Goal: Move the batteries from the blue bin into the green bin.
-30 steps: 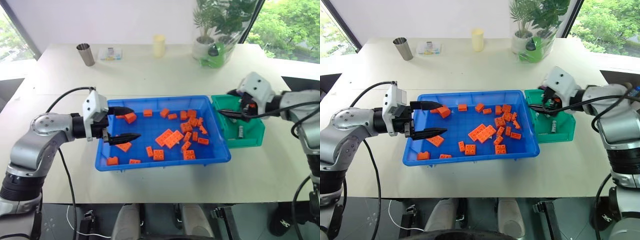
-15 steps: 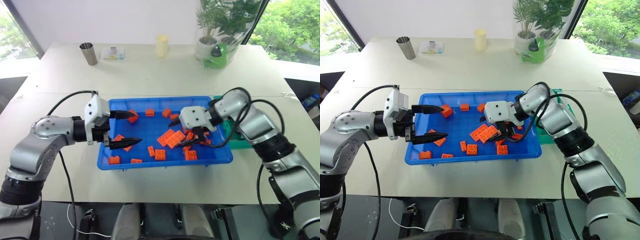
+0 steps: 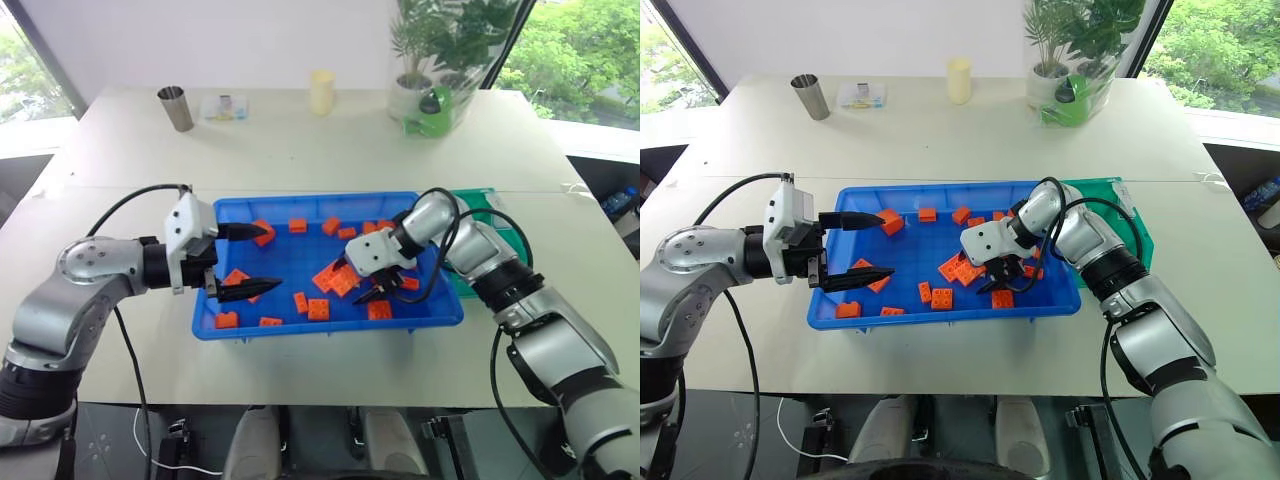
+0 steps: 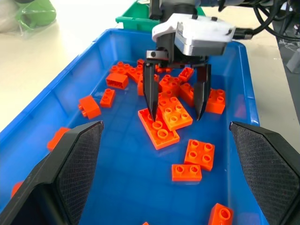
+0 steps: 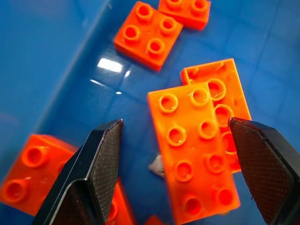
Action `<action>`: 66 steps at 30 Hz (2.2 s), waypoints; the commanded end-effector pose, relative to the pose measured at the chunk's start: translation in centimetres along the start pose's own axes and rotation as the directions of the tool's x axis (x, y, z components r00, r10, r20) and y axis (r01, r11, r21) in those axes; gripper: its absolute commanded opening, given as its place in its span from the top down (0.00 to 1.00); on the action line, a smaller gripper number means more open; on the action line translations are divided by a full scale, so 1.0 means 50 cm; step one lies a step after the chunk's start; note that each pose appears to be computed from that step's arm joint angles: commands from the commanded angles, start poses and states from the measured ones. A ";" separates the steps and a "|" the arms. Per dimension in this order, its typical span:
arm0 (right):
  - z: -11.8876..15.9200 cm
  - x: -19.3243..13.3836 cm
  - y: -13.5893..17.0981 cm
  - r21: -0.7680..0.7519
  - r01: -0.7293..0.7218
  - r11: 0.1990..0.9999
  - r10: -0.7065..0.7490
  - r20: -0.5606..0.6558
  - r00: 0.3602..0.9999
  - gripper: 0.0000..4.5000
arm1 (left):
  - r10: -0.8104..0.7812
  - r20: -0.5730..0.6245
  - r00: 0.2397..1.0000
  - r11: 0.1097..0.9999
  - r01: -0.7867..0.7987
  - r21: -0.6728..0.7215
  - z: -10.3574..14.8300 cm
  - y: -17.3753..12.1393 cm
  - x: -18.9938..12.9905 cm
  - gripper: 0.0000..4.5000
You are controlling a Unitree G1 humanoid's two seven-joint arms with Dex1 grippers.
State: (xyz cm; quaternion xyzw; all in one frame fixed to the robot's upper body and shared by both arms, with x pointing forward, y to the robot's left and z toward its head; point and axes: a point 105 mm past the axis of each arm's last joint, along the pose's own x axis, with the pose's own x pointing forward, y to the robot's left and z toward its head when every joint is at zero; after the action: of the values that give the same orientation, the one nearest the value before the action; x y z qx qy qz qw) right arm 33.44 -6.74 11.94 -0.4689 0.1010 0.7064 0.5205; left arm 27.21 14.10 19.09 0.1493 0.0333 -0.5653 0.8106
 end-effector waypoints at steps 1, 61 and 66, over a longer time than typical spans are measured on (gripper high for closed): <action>0.030 -0.006 -0.021 0.003 0.027 1.000 -0.027 0.058 0.998 0.48 | 0.009 0.022 1.000 0.999 -0.010 0.043 0.025 0.002 -0.008 0.00; -0.037 -0.040 0.028 0.371 0.284 0.884 -0.248 -0.143 0.958 0.97 | -0.048 0.049 0.998 0.998 0.045 0.048 0.028 0.011 0.015 0.00; 0.019 -0.073 0.007 0.364 0.309 0.879 -0.303 -0.073 0.950 0.99 | -0.050 0.049 0.998 0.998 0.047 0.048 0.027 0.011 0.015 0.00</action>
State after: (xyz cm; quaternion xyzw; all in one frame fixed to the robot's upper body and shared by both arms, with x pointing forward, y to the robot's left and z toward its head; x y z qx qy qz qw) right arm 32.82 -9.31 12.41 -0.3783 0.2017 0.5787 0.6938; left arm 27.83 13.13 19.25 0.1356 0.0259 -0.5927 0.7935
